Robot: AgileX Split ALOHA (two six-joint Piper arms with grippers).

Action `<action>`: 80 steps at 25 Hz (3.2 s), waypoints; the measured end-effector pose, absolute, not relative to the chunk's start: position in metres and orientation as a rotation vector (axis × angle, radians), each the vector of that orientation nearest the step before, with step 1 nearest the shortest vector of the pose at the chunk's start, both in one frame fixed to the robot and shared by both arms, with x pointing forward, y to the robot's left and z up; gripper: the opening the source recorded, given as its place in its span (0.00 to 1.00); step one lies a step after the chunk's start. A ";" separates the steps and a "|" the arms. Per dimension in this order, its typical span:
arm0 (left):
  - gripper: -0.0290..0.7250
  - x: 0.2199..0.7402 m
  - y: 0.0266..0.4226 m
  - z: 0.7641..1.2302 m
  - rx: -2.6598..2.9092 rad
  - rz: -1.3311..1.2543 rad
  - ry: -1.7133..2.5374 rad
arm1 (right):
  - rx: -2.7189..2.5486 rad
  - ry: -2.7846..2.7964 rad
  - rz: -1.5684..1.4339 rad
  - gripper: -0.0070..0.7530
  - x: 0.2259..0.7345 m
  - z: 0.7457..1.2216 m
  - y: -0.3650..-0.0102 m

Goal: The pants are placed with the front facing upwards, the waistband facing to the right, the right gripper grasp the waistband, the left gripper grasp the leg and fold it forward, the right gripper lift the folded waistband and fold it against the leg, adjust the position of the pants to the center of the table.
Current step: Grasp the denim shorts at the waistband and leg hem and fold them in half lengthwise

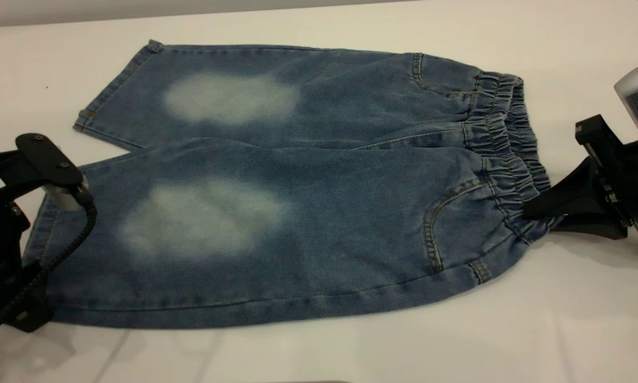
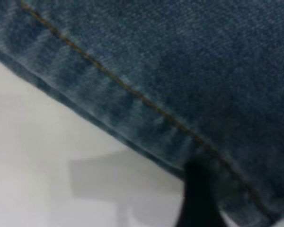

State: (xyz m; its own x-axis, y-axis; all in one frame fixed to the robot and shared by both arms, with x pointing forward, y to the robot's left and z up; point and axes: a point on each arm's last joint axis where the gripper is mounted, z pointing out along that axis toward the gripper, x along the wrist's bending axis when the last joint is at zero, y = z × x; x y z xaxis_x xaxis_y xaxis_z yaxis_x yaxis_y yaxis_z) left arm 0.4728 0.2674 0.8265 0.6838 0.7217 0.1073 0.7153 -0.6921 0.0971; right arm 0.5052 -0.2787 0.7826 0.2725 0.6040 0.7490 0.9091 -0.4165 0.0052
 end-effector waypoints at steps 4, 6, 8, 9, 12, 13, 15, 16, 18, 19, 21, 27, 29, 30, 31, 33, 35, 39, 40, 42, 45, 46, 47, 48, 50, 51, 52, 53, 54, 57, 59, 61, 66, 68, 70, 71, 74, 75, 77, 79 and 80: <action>0.38 0.474 0.267 0.826 2.838 0.221 1.202 | -2.119 -1.365 -0.960 0.07 0.505 0.783 -0.279; 0.29 0.475 0.267 0.827 2.835 0.226 1.201 | -2.103 -1.363 -0.971 0.07 0.505 0.784 -0.278; 0.21 0.475 0.267 0.829 2.828 0.239 1.201 | -2.071 -1.351 -1.000 0.07 0.506 0.786 -0.276; 0.17 0.476 0.267 0.831 2.823 0.249 1.200 | -2.049 -1.341 -1.020 0.07 0.506 0.788 -0.274; 0.10 0.478 0.267 0.846 2.790 0.319 1.188 | -1.978 -1.304 -1.088 0.07 0.507 0.794 -0.271; 0.09 0.479 0.267 0.854 2.772 0.356 1.182 | -1.956 -1.281 -1.110 0.07 0.506 0.796 -0.270; 0.09 0.480 0.267 0.870 2.737 0.426 1.170 | -1.930 -1.226 -1.136 0.07 0.500 0.799 -0.271; 0.09 0.480 0.267 0.876 2.729 0.446 1.168 | -1.927 -1.198 -1.140 0.07 0.495 0.800 -0.272; 0.09 0.479 0.268 0.890 2.706 0.494 1.162 | -1.939 -1.162 -1.131 0.07 0.480 0.801 -0.275; 0.09 0.478 0.268 0.896 2.696 0.515 1.160 | -1.949 -1.156 -1.130 0.07 0.473 0.803 -0.276; 0.09 0.475 0.269 0.909 2.669 0.562 1.156 | -1.960 -1.148 -1.122 0.07 0.457 0.808 -0.276; 0.09 0.463 0.272 0.944 2.608 0.673 1.148 | -1.960 -1.125 -1.110 0.06 0.424 0.827 -0.268; 0.09 0.462 0.272 0.955 2.563 0.734 1.129 | -1.974 -1.095 -1.098 0.06 0.416 0.830 -0.266; 0.09 0.462 0.272 0.958 2.542 0.760 1.119 | -1.983 -1.076 -1.090 0.06 0.414 0.830 -0.266; 0.09 0.463 0.271 0.961 2.516 0.782 1.116 | -1.993 -1.051 -1.080 0.06 0.413 0.830 -0.266; 0.09 0.469 0.270 0.966 2.450 0.808 1.145 | -2.014 -0.982 -1.051 0.06 0.414 0.831 -0.266; 0.09 0.479 0.267 0.971 2.366 0.832 1.180 | -2.027 -0.928 -1.027 0.06 0.414 0.831 -0.266; 0.09 0.512 0.261 0.974 2.282 0.856 1.196 | -2.050 -0.835 -1.002 0.06 0.423 0.831 -0.268; 0.09 0.521 0.259 0.971 2.282 0.850 1.200 | -2.054 -0.816 -1.001 0.06 0.427 0.830 -0.269; 0.09 0.537 0.256 0.964 2.287 0.837 1.204 | -2.057 -0.800 -1.021 0.06 0.438 0.831 -0.273; 0.09 0.563 0.251 0.952 2.287 0.830 1.199 | -2.056 -0.789 -1.062 0.06 0.458 0.832 -0.278; 0.09 0.573 0.250 0.948 2.280 0.832 1.197 | -2.056 -0.783 -1.079 0.06 0.467 0.833 -0.280; 0.09 0.582 0.248 0.945 2.274 0.832 1.199 | -2.055 -0.779 -1.095 0.06 0.475 0.835 -0.283; 0.09 0.591 0.247 0.942 2.266 0.834 1.201 | -2.053 -0.775 -1.109 0.06 0.481 0.836 -0.284; 0.09 0.609 0.243 0.935 2.252 0.833 1.210 | -2.050 -0.761 -1.137 0.06 0.497 0.839 -0.288; 0.09 0.618 0.242 0.933 2.240 0.837 1.214 | -2.052 -0.752 -1.144 0.06 0.502 0.840 -0.290; 0.09 0.625 0.241 0.928 2.238 0.831 1.221 | -2.062 -0.749 -1.148 0.06 0.509 0.841 -0.292; 0.09 0.633 0.240 0.924 2.234 0.829 1.226 | -2.080 -0.742 -1.145 0.06 0.514 0.841 -0.295; 0.09 0.640 0.239 0.920 2.228 0.829 1.230 | -2.099 -0.738 -1.142 0.06 0.519 0.841 -0.297; 0.09 0.659 0.235 0.909 2.214 0.835 1.226 | -2.168 -0.724 -1.117 0.06 0.530 0.839 -0.303; 0.10 0.669 0.232 0.901 2.215 0.834 1.224 | -2.217 -0.714 -1.103 0.06 0.538 0.838 -0.307; 0.10 0.679 0.229 0.892 2.215 0.831 1.223 | -2.251 -0.706 -1.107 0.06 0.546 0.839 -0.312; 0.18 0.694 0.218 0.878 2.195 0.816 1.228 | -2.285 -0.701 -1.129 0.07 0.560 0.843 -0.317; 0.24 0.697 0.214 0.877 2.169 0.806 1.247 | -2.292 -0.665 -1.127 0.09 0.565 0.844 -0.319; 0.31 0.699 0.210 0.880 2.123 0.795 1.274 | -2.310 -0.591 -1.102 0.11 0.568 0.845 -0.321; 0.34 0.699 0.209 0.880 2.107 0.787 1.290 | -2.324 -0.545 -1.084 0.13 0.570 0.845 -0.322; 0.39 0.700 0.207 0.881 2.020 0.760 1.355 | -2.382 -0.435 -1.044 0.20 0.576 0.845 -0.327; 0.39 0.700 0.207 0.881 1.997 0.749 1.379 | -2.395 -0.411 -1.044 0.22 0.579 0.846 -0.329; 0.40 0.700 0.207 0.881 1.941 0.719 1.437 | -2.407 -0.389 -1.055 0.28 0.587 0.848 -0.332; 0.40 0.700 0.207 0.881 1.895 0.694 1.484 | -2.408 -0.393 -1.090 0.34 0.597 0.852 -0.335; 0.40 0.700 0.207 0.881 1.874 0.683 1.506 | -2.409 -0.397 -1.104 0.38 0.601 0.854 -0.337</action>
State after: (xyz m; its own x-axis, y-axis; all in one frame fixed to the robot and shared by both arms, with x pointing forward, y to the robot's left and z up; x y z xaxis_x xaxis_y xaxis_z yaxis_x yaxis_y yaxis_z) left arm 0.7004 0.2075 0.8810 0.2118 0.9773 0.0076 0.6500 -0.1466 0.7456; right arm 0.6007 -0.3365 0.8541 0.6365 0.0688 0.7682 0.4362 -0.8535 -0.2850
